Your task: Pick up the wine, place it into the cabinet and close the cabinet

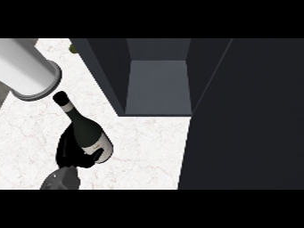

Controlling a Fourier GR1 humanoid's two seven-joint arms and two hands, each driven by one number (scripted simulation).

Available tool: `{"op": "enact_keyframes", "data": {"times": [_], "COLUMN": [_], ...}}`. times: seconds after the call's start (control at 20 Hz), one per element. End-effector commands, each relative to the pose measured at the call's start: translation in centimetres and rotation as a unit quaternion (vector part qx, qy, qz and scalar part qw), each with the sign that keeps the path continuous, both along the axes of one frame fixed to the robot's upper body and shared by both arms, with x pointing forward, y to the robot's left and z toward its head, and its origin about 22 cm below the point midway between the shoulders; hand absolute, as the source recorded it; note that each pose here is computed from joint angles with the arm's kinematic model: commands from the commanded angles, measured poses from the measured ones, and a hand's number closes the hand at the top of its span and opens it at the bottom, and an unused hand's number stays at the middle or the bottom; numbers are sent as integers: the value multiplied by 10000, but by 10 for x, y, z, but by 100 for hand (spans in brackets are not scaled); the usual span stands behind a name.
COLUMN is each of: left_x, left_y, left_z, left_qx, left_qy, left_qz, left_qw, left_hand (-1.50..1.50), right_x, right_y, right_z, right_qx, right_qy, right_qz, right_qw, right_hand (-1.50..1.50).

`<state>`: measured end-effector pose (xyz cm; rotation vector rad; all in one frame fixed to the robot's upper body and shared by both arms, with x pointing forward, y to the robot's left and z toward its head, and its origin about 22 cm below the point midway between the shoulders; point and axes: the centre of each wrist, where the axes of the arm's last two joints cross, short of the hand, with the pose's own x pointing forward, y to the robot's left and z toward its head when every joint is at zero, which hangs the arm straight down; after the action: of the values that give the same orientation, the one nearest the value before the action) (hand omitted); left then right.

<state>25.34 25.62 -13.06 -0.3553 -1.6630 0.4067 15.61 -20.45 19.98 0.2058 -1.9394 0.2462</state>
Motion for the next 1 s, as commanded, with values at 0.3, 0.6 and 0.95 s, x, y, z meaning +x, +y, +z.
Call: {"op": "enact_keyframes", "data": {"times": [0.3,0.6,0.95], "left_x": [-17,-11,-21], "left_y": [-65,-93,-133], "left_z": [44,63,72], "left_qx": [29,-43,-190], "left_qy": [-136,91,311], "left_qz": [-694,-569,-435], "left_qw": [9975,9983,9984], "left_hand": [150,150,150], "right_x": [-13,-12,-10], "right_y": [-5,4,0], "right_z": [-1,13,2], "right_qx": [93,169,93], "right_qy": [-38,-58,-47], "right_qz": [71,114,127], "right_qw": [9999,9998,9999], "right_hand": [-150,-150,-150]}}
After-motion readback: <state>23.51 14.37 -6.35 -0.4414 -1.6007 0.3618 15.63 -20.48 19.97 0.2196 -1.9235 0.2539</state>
